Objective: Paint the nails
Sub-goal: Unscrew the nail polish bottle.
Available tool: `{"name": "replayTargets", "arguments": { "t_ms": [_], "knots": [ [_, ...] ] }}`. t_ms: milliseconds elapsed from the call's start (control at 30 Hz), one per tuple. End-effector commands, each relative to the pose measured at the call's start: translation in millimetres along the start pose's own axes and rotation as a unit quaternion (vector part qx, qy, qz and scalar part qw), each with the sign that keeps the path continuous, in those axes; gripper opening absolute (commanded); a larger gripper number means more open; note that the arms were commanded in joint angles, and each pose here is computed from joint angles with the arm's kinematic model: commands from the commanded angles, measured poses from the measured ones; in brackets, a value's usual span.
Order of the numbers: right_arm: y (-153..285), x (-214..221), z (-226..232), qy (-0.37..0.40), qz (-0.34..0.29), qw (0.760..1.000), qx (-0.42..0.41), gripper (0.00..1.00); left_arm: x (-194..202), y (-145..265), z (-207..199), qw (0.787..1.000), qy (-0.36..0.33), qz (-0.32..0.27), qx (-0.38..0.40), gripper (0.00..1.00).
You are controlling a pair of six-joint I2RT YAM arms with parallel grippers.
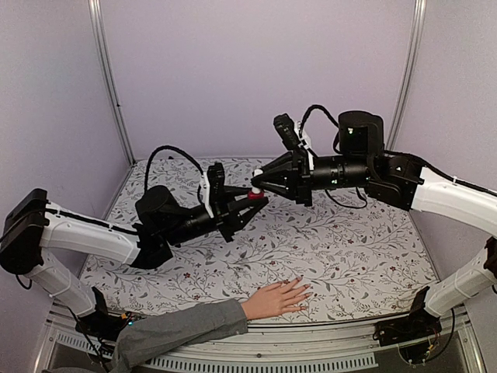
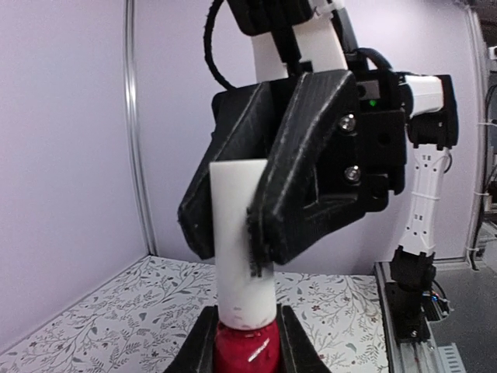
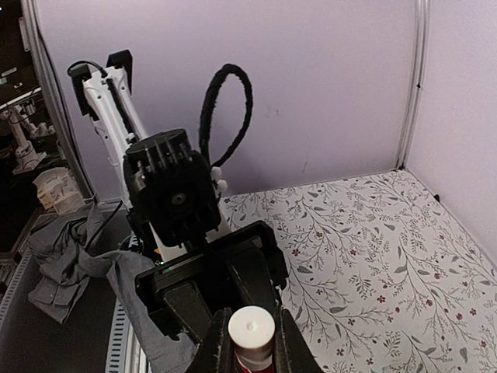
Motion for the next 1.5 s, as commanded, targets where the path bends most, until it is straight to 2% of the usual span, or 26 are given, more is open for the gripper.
{"name": "replayTargets", "arguments": {
  "t_ms": [0,167,400,567,700,767,1067,1467],
  "knots": [
    [-2.8,-4.5,24.4,0.023,-0.002,0.993,-0.120,0.00,-10.0,-0.7,-39.1,0.980,0.007,-0.016,0.199,0.00],
    [-3.5,-4.0,31.3,0.037,0.010,0.985,-0.170,0.00,-11.0,-3.4,-48.8,0.964,0.024,-0.015,0.265,0.00],
    [-5.5,-0.7,31.3,0.037,0.016,0.983,-0.178,0.02,-12.6,-3.9,-43.9,0.971,0.016,-0.017,0.239,0.00],
    [-3.2,-3.2,28.6,0.035,0.007,0.988,-0.152,0.26,-12.2,-5.4,-25.4,0.992,-0.005,-0.015,0.125,0.00],
    [-1.6,-4.3,21.9,0.022,-0.002,0.995,-0.102,0.48,-12.0,-5.2,-12.1,0.999,-0.012,-0.016,0.048,0.00],
    [-1.2,-4.3,14.6,0.009,-0.006,0.998,-0.060,0.52,-11.0,-6.0,-5.8,1.000,-0.011,-0.015,0.015,0.00],
    [9.8,-0.8,-15.2,-0.062,-0.054,0.989,0.124,0.54,5.7,-16.3,7.4,0.992,-0.042,0.022,-0.119,0.00],
    [9.0,10.7,-29.3,-0.114,-0.043,0.974,0.191,0.46,16.3,-20.7,13.4,0.976,-0.067,0.048,-0.202,0.00]
  ]
}}
Point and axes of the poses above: each gripper's point midway between its finger pads, its own y axis back along the fingers, its own z axis along the line the jaws close on, x = y × z, the point moved 8 cm from there along y, back along the fingers
